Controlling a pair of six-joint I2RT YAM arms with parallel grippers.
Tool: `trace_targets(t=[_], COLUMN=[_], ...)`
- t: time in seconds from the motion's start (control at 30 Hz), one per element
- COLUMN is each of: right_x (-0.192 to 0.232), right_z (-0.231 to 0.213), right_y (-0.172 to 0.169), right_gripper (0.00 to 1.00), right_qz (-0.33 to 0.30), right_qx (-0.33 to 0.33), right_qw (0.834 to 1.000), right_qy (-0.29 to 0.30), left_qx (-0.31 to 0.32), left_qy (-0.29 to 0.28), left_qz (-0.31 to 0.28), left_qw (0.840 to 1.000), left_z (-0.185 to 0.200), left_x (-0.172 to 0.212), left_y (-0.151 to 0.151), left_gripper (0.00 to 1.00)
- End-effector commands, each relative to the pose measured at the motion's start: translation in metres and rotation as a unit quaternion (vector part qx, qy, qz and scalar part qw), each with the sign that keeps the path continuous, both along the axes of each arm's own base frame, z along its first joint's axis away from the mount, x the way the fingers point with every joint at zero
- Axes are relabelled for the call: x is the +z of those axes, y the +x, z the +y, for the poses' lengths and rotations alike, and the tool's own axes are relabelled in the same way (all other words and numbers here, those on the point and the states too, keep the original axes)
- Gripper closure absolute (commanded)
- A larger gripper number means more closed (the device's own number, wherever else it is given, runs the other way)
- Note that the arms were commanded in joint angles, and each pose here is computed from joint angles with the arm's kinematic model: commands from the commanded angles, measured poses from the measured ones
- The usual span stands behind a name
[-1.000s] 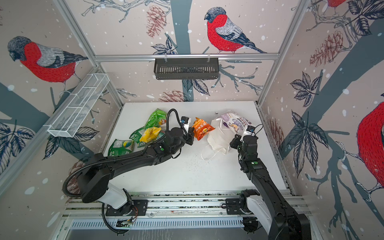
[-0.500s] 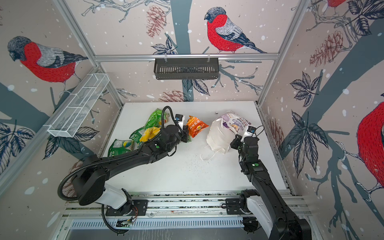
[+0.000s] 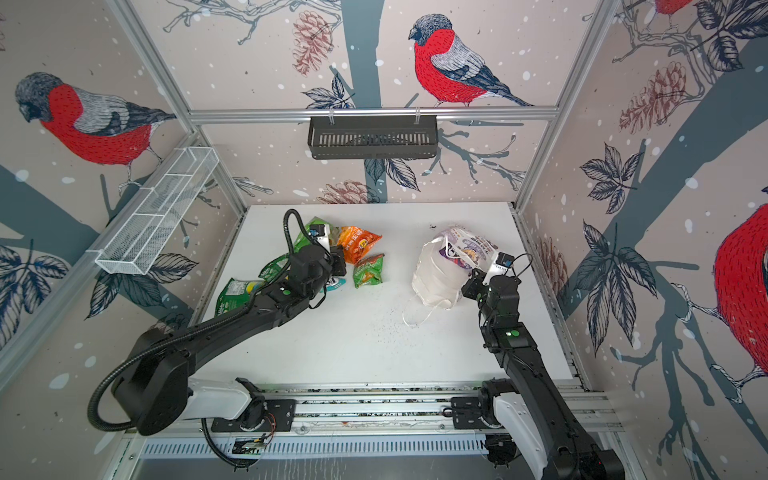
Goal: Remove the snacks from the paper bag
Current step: 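Carry the orange packet over the other packets and open the left gripper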
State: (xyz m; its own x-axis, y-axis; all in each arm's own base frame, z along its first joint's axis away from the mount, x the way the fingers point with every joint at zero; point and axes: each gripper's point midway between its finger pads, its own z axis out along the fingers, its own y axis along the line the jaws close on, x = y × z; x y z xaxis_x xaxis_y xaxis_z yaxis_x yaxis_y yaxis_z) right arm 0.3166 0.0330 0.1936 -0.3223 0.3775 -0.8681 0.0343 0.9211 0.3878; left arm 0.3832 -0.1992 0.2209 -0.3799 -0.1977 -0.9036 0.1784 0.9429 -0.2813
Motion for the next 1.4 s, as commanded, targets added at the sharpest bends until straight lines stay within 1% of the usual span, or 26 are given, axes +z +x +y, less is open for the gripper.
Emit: trace_targets(t=[0.0,0.17,0.27,0.5,0.6,0.83,0.87,0.9,0.97,1.0,1.03,1.1,1.13,1.17,1.27,1.3,1.37], right_x=[0.004,0.004,0.003,-0.004,-0.004,-0.005,-0.005,-0.005,-0.005,-0.006,-0.005,-0.006,-0.006,-0.005,-0.006,-0.006,-0.007], right_z=[0.002,0.002,0.001,0.001,0.000,0.000,0.000,0.000,-0.001,-0.001,-0.001,-0.001,-0.002,-0.002,-0.002,-0.002,-0.002], right_y=[0.002,0.001,-0.001,-0.005,-0.004,-0.003,-0.003,-0.004,-0.004,-0.004,-0.004,-0.004,-0.004,-0.004,-0.005,-0.005,-0.005], right_gripper=[1.00,1.00,1.00,1.00,1.00,1.00,1.00,1.00,1.00,1.00,1.00,1.00,1.00,1.00,1.00,1.00,1.00], right_qz=[-0.010,-0.009,-0.008,-0.003,-0.003,-0.001,-0.001,-0.001,0.000,0.000,-0.001,0.000,0.000,0.000,0.001,0.001,0.001], right_qx=[0.005,0.007,0.005,0.003,0.003,0.002,0.002,0.001,0.001,0.000,0.001,0.000,-0.001,-0.001,-0.002,-0.002,-0.003], right_qw=[1.000,1.000,1.000,1.000,1.000,1.000,1.000,1.000,1.000,1.000,1.000,1.000,1.000,1.000,1.000,1.000,1.000], right_qy=[0.004,0.003,0.002,0.003,0.002,0.002,0.002,0.002,0.001,0.001,0.001,0.000,0.000,0.000,-0.002,-0.001,0.000], left_qx=[0.029,0.048,0.058,0.097,0.099,0.088,0.082,0.078,0.057,0.043,0.033,0.024,0.021,0.018,-0.017,-0.023,-0.027], left_qy=[-0.027,-0.026,-0.031,-0.023,-0.020,0.010,0.013,0.013,0.012,0.008,0.005,-0.007,-0.010,-0.015,-0.022,-0.020,-0.012], left_qz=[0.010,0.015,0.028,0.049,0.059,0.097,0.103,0.108,0.111,0.110,0.106,0.097,0.093,0.088,0.053,0.040,0.020], left_qw=[0.999,0.998,0.997,0.994,0.993,0.991,0.991,0.991,0.992,0.993,0.994,0.995,0.995,0.996,0.998,0.999,0.999], left_z=[0.018,0.028,0.035,0.059,0.059,0.050,0.048,0.046,0.038,0.034,0.030,0.027,0.026,0.026,0.015,0.012,0.008], left_x=[-0.003,-0.006,-0.015,-0.035,-0.044,-0.068,-0.069,-0.070,-0.067,-0.065,-0.063,-0.056,-0.053,-0.048,-0.028,-0.021,-0.009], left_y=[0.004,0.008,0.014,0.023,0.028,0.041,0.042,0.043,0.042,0.041,0.040,0.038,0.037,0.035,0.026,0.021,0.014], left_gripper=[1.00,1.00,1.00,1.00,1.00,1.00,0.90,0.78,0.77,0.74,0.69,0.55,0.54,0.46,0.22,0.17,0.14])
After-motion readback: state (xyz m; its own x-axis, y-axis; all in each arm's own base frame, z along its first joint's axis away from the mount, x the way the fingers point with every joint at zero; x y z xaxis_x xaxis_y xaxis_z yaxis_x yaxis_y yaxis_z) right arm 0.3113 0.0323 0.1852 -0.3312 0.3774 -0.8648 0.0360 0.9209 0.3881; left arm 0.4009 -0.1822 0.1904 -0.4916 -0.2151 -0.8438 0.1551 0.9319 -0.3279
